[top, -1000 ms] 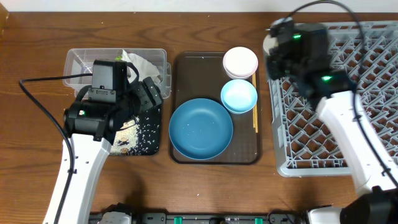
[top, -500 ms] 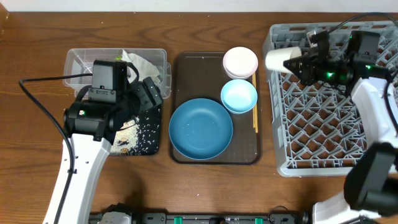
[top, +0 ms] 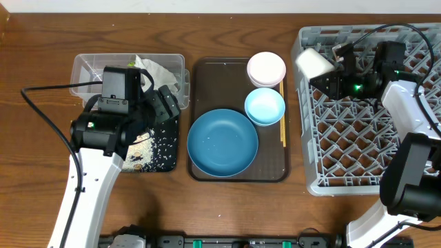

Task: Sort waste into correct bins and load items into the dishwasher rack
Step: 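Carry the cream cup right over the grey dishwasher rack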

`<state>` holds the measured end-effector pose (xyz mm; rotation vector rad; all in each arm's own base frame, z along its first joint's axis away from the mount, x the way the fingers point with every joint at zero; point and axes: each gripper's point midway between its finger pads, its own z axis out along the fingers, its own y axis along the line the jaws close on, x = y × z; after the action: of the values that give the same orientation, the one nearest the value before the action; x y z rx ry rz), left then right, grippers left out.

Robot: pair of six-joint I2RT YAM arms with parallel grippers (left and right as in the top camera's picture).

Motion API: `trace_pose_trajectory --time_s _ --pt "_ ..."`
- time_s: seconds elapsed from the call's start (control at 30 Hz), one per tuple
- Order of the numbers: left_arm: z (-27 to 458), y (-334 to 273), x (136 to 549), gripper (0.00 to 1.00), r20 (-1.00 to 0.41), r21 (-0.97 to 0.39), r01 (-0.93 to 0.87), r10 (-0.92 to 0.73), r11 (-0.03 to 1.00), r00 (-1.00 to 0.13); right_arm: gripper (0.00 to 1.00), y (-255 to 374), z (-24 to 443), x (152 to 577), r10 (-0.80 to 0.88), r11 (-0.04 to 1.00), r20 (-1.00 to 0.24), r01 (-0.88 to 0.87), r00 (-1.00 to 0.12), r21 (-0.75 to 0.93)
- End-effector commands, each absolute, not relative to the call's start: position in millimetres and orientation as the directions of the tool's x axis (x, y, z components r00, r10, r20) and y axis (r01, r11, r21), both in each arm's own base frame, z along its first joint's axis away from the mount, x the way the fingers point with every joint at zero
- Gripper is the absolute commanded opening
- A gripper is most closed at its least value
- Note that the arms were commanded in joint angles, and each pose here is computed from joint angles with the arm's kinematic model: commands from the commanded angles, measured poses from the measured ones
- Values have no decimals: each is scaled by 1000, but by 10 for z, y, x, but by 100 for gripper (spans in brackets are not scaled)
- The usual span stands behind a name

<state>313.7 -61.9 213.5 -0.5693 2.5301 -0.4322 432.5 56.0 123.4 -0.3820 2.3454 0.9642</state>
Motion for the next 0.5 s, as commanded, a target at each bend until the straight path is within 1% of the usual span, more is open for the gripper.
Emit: trace_pose_trajectory --time_s 0.0,0.1,0.47 --pt "2203 -598 3174 90 -422 -402 -304 -470 864 -775 7 354 1093 4344 -29 748 -573 -399 -819 531" --pt "2203 -598 3174 90 -422 -402 -304 -470 864 -775 6 279 1088 4336 -14 754 -567 -382 -823 535" --pt "2203 -598 3174 90 -422 -402 -304 -470 864 -775 7 180 1060 4255 19 757 -526 -331 -850 563"
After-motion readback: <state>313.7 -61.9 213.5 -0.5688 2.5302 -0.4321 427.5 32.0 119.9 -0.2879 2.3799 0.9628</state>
